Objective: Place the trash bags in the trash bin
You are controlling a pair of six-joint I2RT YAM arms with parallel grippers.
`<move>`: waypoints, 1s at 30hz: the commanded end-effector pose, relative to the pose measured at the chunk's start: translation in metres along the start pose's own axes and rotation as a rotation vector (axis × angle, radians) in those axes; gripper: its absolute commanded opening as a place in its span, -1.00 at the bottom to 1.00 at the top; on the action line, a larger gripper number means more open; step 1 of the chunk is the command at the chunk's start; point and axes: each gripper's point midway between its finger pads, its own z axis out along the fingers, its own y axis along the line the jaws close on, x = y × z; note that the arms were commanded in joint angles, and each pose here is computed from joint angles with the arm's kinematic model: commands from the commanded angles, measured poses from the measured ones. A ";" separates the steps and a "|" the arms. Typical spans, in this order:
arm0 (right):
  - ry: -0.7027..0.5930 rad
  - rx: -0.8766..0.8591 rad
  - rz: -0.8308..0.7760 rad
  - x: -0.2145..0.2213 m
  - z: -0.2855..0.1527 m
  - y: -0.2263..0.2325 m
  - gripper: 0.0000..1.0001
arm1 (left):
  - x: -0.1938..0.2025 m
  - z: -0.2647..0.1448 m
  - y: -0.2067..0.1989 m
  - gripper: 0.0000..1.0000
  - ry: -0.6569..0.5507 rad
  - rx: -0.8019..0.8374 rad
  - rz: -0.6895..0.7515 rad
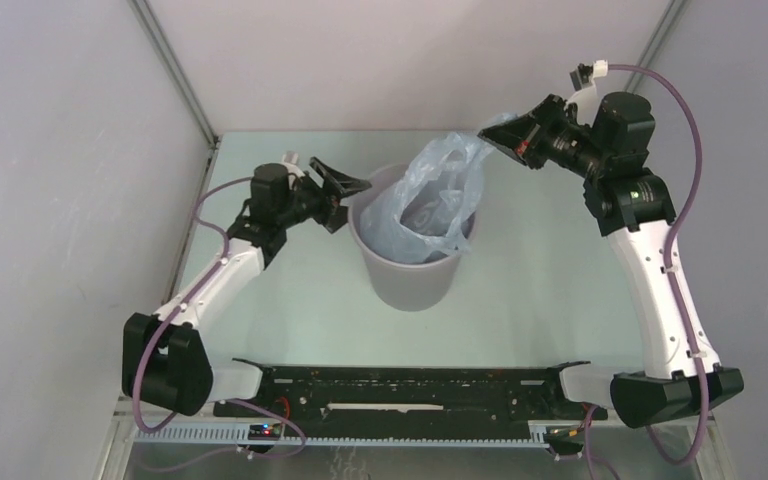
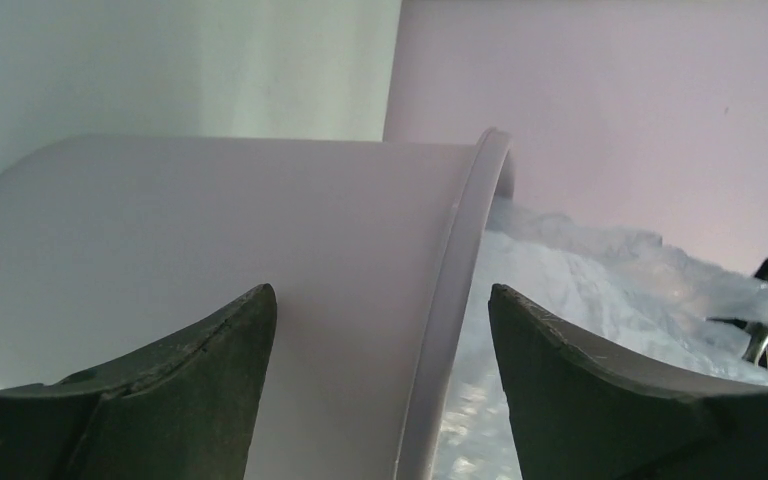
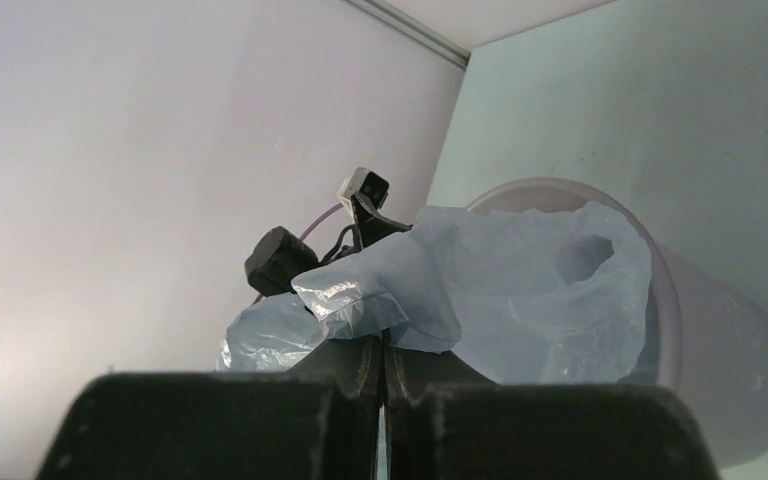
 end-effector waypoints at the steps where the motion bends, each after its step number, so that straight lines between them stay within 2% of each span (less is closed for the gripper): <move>1: -0.009 -0.001 -0.065 0.008 -0.022 0.004 -1.00 | 0.023 -0.007 -0.017 0.68 0.042 0.047 0.022; 5: -0.002 0.019 -0.076 0.014 -0.029 0.001 -1.00 | -0.009 -0.044 -0.018 0.81 -0.078 -0.052 0.155; 7: 0.012 0.013 -0.079 0.018 -0.031 0.002 -1.00 | -0.023 -0.066 -0.032 0.86 -0.137 -0.082 0.245; 9: 0.031 0.009 -0.081 0.024 -0.031 0.002 -1.00 | -0.027 -0.084 -0.062 0.86 -0.171 -0.046 0.355; 13: 0.074 -0.008 -0.091 0.037 -0.030 0.006 -1.00 | -0.009 -0.107 -0.151 0.87 -0.177 0.192 0.586; 16: 0.093 -0.014 -0.087 0.044 -0.030 0.008 -1.00 | 0.026 -0.120 -0.214 0.95 -0.131 0.396 0.764; 19: 0.103 -0.014 -0.079 0.048 -0.031 0.007 -1.00 | 0.067 -0.125 -0.247 1.00 -0.022 0.540 0.889; 22: 0.105 -0.012 -0.074 0.049 -0.032 0.007 -1.00 | 0.087 -0.114 -0.249 1.00 0.053 0.565 0.925; 27: 0.105 -0.009 -0.070 0.051 -0.034 0.007 -1.00 | 0.099 -0.079 -0.240 1.00 0.111 0.496 1.043; 30: 0.113 -0.010 -0.065 0.052 -0.035 0.007 -1.00 | 0.114 -0.054 -0.232 1.00 0.231 0.464 1.047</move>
